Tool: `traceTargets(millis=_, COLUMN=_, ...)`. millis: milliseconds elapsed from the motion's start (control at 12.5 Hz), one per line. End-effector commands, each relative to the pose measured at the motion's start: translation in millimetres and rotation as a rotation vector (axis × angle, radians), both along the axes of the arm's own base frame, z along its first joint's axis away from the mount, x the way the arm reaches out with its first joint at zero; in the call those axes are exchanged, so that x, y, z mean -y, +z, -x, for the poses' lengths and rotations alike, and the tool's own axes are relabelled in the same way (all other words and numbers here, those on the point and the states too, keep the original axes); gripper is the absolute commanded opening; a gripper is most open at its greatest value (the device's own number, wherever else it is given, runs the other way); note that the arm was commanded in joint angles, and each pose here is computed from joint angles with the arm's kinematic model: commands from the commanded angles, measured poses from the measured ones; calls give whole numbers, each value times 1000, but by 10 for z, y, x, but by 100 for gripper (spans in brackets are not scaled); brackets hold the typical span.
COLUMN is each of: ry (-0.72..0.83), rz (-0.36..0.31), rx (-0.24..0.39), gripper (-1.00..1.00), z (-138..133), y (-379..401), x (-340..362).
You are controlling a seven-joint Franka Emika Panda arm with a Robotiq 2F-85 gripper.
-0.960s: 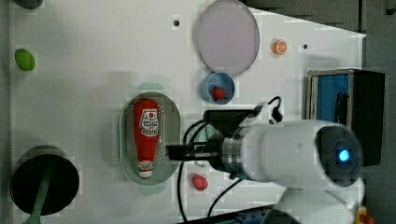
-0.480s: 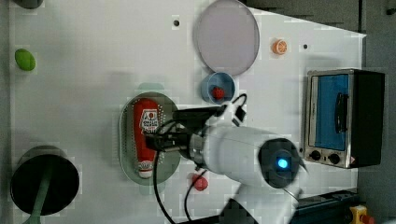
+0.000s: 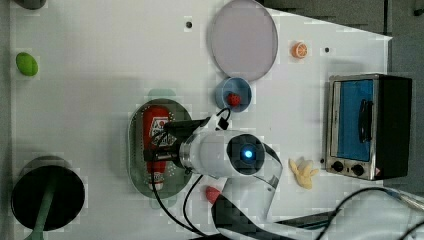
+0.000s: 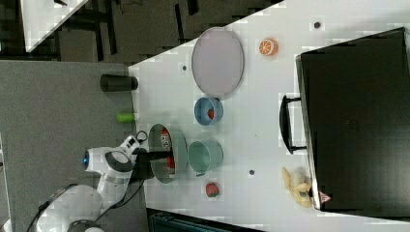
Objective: Pick ketchup from strainer and place it on the table
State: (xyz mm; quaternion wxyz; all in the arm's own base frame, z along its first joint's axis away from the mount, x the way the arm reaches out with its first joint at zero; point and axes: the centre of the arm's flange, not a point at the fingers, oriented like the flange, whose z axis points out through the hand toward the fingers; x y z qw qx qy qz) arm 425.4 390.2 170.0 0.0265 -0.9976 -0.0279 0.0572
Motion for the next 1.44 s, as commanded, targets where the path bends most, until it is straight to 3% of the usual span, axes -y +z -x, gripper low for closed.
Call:
traceTargets(millis=80, ry=-90, rz=-28, rx=59, gripper=100, z=-106, y=61, x=-130)
traceTargets(millis=240, ry=-73, rz=-20, rx=67, gripper=91, z=-143, y=-37, x=-136)
traceTargets(millis=480, ry=-72, rz=-20, rx=76, gripper=21, z=-168, y=-19, x=-142)
traceTargets(millis=880, ry=-72, rz=16, rx=138, gripper=21, z=-188, y=574, x=-128)
traceTargets(millis=1040, ry=-142, rz=-16, rx=163, gripper=21, z=-256, y=1096, x=-154)
traceTargets(millis=1200, ry=-227, rz=-41, rx=145, gripper=21, z=-237, y=1560, x=-164)
traceTargets(millis=1440, ry=-245, rz=24, rx=135, gripper=21, z=-290, y=2015, x=11)
